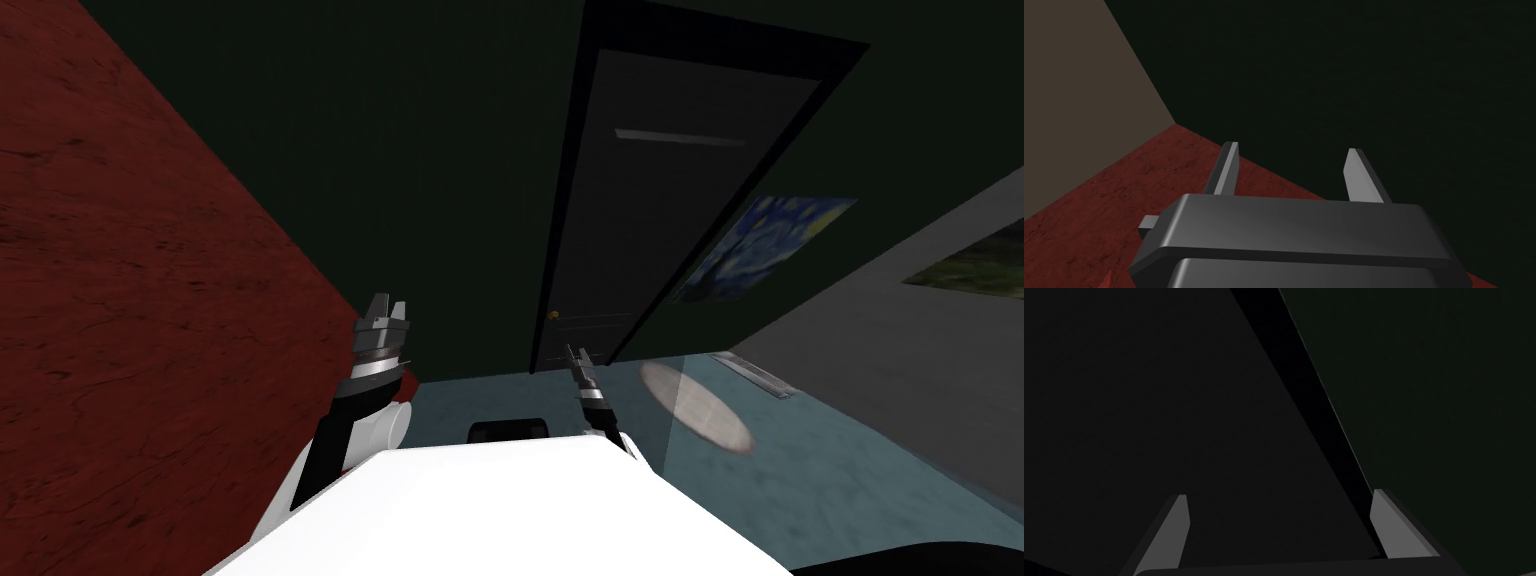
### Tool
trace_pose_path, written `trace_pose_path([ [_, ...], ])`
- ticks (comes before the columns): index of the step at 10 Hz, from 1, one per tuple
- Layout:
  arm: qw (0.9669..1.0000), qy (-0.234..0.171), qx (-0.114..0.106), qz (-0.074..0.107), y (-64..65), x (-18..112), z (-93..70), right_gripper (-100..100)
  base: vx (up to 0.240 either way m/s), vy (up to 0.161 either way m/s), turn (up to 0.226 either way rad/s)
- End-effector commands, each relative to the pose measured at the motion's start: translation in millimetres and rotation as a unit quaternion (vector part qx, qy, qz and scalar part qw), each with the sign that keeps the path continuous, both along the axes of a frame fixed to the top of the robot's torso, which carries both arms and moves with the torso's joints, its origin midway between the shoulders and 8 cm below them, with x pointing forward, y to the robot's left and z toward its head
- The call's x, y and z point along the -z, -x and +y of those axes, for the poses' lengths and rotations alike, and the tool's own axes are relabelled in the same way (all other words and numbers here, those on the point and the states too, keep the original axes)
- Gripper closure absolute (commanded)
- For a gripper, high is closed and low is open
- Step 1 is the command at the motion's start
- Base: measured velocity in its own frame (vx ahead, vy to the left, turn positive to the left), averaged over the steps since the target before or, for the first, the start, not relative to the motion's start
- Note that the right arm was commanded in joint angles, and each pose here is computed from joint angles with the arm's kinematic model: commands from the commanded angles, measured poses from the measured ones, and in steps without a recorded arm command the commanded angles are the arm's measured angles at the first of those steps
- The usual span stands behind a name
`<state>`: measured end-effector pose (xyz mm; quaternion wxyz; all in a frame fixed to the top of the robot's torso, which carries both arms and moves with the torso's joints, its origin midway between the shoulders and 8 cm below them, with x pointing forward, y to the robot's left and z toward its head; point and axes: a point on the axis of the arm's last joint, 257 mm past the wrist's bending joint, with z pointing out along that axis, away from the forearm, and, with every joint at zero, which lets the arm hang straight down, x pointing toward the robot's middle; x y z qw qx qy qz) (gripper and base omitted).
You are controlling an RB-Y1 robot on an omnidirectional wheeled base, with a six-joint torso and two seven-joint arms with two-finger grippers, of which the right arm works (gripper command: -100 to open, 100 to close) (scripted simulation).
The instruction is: Pull the door open
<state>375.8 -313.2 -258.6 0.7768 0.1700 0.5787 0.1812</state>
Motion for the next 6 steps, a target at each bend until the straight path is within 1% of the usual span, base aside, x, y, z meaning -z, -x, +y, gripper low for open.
trace_pose_path([
  [1, 0.9996, 0.021, 0.009, 0.017, 3.7, 16.0, -2.8, -100, 0.064, -0.049, 0.117],
  [2, 0.9994, 0.029, 0.011, 0.017, 3.7, 16.0, -2.8, -100, 0.049, -0.046, 0.062],
  [4, 0.9975, 0.055, 0.021, 0.040, 8.8, 36.7, -7.7, -100, 0.049, -0.059, 0.119],
  [5, 0.9970, 0.062, 0.023, 0.040, 8.8, 36.7, -7.7, -100, 0.046, -0.049, 0.036],
  [6, 0.9953, 0.077, 0.028, 0.051, 11.6, 46.4, -10.0, -100, 0.043, -0.037, 0.064],
])
